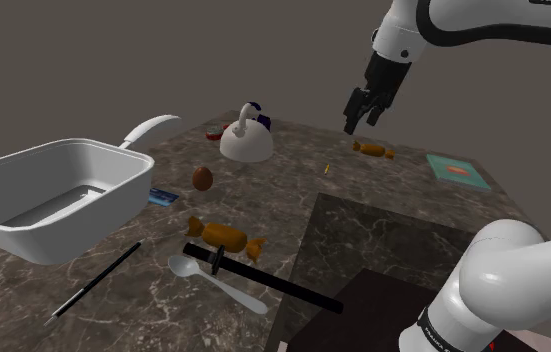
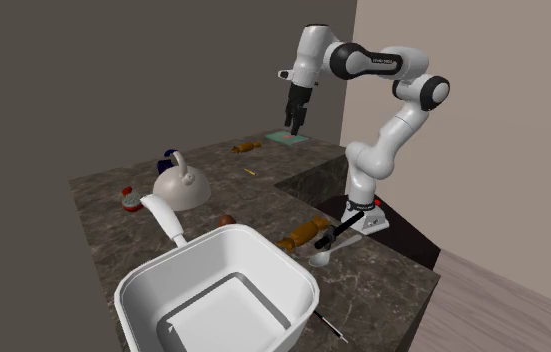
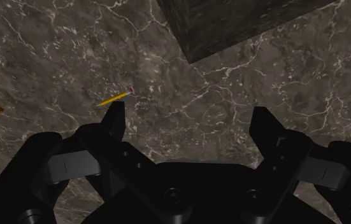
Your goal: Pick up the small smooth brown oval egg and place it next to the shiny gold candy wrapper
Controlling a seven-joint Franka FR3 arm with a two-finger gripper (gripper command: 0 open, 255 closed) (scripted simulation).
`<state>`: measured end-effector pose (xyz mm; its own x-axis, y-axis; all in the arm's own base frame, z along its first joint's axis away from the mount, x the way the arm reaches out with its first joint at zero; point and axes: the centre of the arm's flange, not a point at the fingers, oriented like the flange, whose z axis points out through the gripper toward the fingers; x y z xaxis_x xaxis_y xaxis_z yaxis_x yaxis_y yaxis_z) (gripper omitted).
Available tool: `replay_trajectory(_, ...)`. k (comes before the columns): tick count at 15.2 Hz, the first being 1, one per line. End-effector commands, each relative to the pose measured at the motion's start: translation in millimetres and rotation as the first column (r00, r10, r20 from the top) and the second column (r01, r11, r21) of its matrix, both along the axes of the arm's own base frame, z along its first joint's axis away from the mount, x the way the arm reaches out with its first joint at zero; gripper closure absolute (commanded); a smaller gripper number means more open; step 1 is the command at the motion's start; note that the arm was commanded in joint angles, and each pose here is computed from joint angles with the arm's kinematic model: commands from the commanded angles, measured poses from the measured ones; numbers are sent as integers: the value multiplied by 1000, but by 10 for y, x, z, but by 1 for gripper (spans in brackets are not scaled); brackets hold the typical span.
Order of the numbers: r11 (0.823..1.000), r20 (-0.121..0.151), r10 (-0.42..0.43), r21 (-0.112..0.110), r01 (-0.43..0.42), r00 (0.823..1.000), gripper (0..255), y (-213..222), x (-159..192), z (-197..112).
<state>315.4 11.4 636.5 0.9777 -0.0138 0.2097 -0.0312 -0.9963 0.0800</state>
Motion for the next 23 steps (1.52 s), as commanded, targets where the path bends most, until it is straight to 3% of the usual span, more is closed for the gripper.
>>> replay_trajectory(1,1000,0,0,0,0,1000,0,0,0,0)
replay_trajectory(23,997,-67,-45,-59,41,997,0,2128,1956,-943)
